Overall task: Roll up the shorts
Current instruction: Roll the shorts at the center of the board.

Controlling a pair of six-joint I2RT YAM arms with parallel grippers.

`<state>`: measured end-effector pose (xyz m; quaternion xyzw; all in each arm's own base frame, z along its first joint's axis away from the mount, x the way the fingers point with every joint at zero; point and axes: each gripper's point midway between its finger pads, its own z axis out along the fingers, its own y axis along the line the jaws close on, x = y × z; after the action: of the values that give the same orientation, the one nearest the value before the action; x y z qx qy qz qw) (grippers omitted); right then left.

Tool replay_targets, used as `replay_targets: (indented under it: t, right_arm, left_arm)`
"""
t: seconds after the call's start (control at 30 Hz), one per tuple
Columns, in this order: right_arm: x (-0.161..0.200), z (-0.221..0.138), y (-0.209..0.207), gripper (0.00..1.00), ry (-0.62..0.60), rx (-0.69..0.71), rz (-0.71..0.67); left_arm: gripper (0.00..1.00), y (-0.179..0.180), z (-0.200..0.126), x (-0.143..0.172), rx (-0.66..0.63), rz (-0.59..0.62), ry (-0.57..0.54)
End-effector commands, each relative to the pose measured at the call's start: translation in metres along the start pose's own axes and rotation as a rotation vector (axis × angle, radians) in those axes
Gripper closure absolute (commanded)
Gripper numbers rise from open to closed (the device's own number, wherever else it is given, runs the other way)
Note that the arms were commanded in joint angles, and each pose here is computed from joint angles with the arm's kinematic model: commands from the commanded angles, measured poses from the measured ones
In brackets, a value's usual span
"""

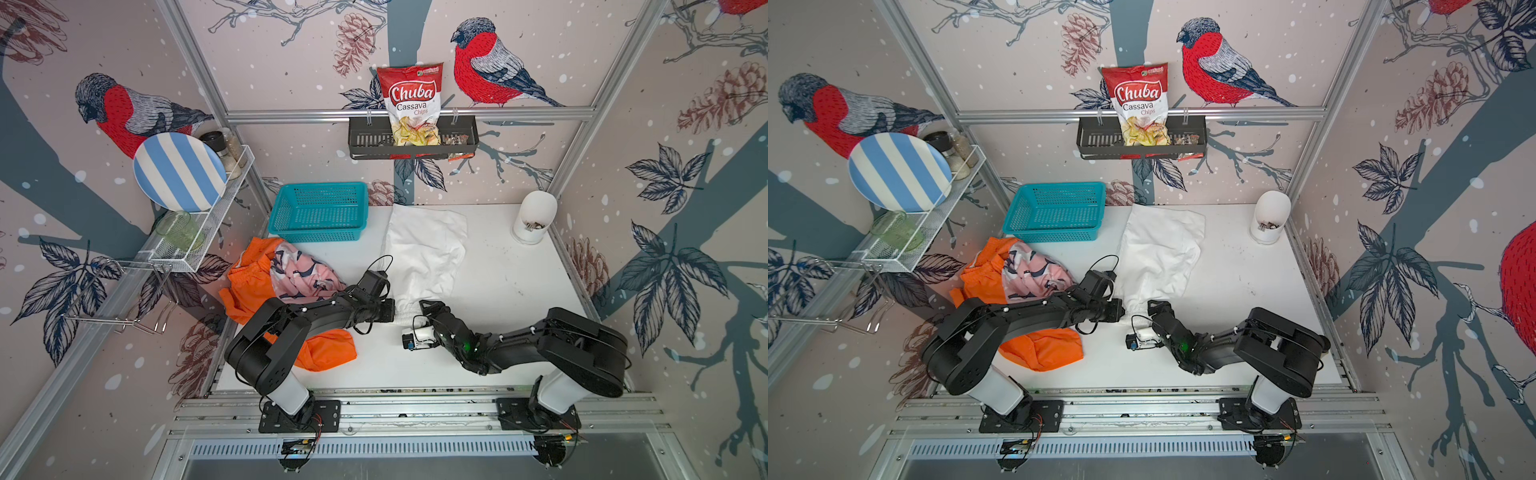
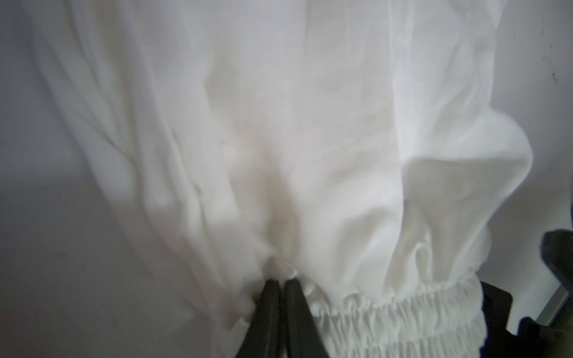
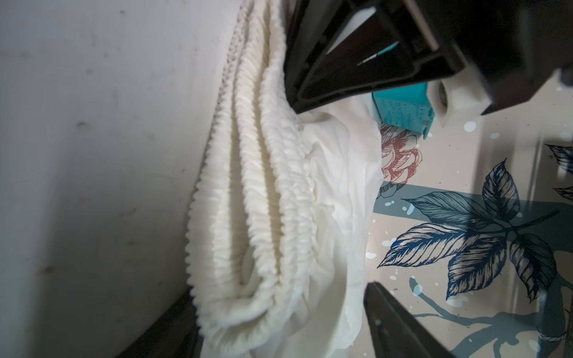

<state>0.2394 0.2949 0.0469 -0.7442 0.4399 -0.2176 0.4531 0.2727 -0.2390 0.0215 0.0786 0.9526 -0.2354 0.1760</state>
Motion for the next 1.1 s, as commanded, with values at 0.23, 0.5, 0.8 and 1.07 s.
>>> replay_targets:
  t: [0.23, 0.5, 0.8, 1.07]
  right_arm:
    - [-0.013, 0.012, 0.006, 0.18, -0.011, 0.032, -0.11]
    - [-0.04, 0.007, 0.012, 0.24, -0.071, 0.047, -0.162]
    - [-0.047, 0.002, 0.016, 0.61, -0.066, 0.086, -0.179]
    - [-0.06, -0.012, 0.023, 0.73, -0.051, -0.008, 0.003]
  left_arm:
    - [0.88, 0.033, -0.006, 0.048, -0.133, -0.028, 0.181]
    - [0.88, 0.034, -0.006, 0.048, -0.131, -0.034, 0.177]
    - [0.88, 0.033, -0.005, 0.048, -0.126, -0.035, 0.184]
    - [0.85, 0.023, -0.023, 0.028, -0.13, -0.036, 0.117]
